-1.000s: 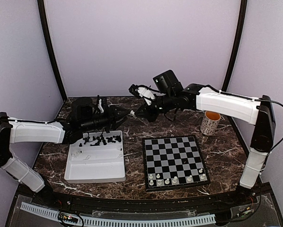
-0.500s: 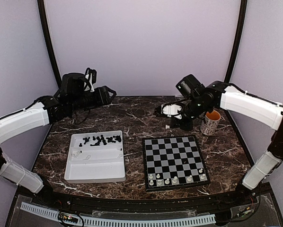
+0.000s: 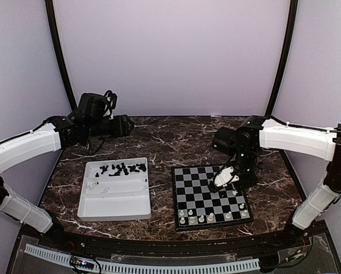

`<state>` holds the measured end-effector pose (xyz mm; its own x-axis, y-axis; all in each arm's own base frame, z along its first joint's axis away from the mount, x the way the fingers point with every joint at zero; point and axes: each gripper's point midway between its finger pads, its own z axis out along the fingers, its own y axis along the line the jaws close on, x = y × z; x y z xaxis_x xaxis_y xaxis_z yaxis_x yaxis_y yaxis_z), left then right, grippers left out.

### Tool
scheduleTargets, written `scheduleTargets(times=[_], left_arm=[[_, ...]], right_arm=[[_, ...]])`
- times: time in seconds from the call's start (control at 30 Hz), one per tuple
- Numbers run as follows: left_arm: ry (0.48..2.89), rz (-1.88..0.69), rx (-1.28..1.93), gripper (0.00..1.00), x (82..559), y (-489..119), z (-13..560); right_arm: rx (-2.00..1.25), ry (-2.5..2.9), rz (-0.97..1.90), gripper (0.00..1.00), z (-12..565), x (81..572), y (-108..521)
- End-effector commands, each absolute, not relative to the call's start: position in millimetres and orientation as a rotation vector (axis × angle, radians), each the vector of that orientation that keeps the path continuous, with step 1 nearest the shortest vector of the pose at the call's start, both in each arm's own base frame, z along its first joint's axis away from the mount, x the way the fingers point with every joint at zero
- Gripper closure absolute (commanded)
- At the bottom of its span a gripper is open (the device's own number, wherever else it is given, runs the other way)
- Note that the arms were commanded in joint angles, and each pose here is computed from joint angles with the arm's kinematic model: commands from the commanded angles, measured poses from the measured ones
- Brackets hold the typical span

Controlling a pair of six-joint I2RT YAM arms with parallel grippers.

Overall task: Set up the chess pieces on the board
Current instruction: Place the knight at g1.

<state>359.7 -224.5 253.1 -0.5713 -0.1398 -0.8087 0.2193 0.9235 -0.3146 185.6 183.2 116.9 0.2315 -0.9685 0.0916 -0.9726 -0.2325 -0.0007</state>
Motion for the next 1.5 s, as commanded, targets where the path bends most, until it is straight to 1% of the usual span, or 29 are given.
scheduleTargets(times=[0.0,0.23,0.67,1.47], left_arm=[[2.164,-0.440,0.059,0.34,357.9,-216.8,243.3],[2.156,-0.417,0.015,0.35,356.6,-206.6,243.4],[2.164,-0.422,-0.011,0.34,350.2,-198.7,241.6],[2.186,-0.456,-0.018,0.35,345.7,-199.7,234.2]], right_arm=[[2.306,-1.783,0.117,1.00,111.8,153.6,158.4],[2.260,-1.740,0.081,1.00,99.1,135.3,158.8],[2.200,-1.691,0.042,1.00,81.1,120.2,167.3],[2.141,-1.691,0.081,0.99,61.6,119.7,169.8]])
